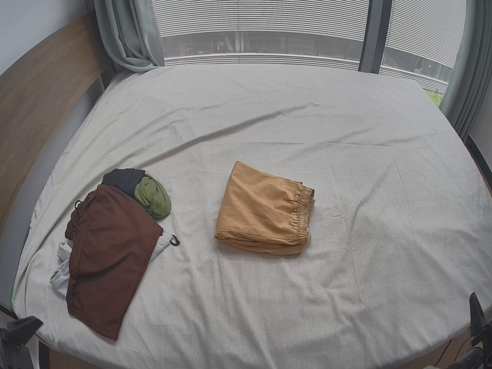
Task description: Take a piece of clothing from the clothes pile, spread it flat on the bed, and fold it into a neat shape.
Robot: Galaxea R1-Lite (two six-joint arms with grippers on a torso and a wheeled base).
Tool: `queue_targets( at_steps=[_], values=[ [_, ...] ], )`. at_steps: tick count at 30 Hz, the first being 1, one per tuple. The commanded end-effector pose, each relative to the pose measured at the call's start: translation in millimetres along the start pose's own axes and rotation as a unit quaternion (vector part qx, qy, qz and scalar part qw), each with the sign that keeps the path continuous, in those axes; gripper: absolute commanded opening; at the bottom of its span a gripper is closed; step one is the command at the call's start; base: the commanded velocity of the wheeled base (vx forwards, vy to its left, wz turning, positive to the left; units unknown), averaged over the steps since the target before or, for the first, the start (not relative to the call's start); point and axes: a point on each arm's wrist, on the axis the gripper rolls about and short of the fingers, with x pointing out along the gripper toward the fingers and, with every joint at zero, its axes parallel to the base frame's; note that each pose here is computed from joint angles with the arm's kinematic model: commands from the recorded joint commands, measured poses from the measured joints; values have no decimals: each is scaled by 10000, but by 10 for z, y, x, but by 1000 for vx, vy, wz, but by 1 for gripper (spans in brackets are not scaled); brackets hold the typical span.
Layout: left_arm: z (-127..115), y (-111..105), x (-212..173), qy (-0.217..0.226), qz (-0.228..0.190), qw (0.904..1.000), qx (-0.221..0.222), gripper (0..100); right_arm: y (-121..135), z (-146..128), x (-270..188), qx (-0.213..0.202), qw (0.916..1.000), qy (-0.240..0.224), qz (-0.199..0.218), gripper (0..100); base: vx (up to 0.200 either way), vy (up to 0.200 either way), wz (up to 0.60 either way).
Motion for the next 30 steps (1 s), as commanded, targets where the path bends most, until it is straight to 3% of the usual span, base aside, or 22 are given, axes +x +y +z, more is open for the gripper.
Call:
queue_targets(
  at_steps=[1,2,3,5,6,7,9,12,16,18,30],
  values=[
    [-340,91,-128,584,1691,9779,1082,100,-21,-77,-30,414,9985,74,-351,100,0,0,0],
    [-346,94,-130,609,1732,9768,1105,100,-21,-77,-30,414,9985,74,-351,100,0,0,0],
    [-402,127,-150,895,2195,9617,1374,100,-20,-74,-30,339,9989,64,-326,100,0,0,0],
    [-418,146,-163,1004,2562,9485,1571,100,-18,-72,-29,163,9994,75,-279,100,0,0,0],
    [-418,146,-163,1004,2562,9485,1571,100,-18,-72,-29,163,9994,75,-279,100,0,0,0],
    [-415,156,-169,1003,2803,9400,1664,100,-10,-75,-26,-34,9999,83,-93,100,0,0,0],
    [-411,171,-180,942,3234,9279,1600,100,-4,-74,-27,-25,10000,63,25,100,0,0,0],
    [-481,208,-224,1127,4017,9013,1162,100,-16,-97,-18,-380,9990,79,-205,100,0,0,0],
    [-480,207,-223,1129,3994,9022,1176,100,-12,-142,-19,-575,9980,274,-34,100,0,0,0],
    [-474,203,-215,1121,3822,9090,1226,100,-11,-145,-19,-503,9983,294,70,100,0,0,0],
    [-475,202,-215,1129,3799,9097,1238,100,-10,-146,-19,-487,9983,295,93,100,0,0,0]
  ],
)
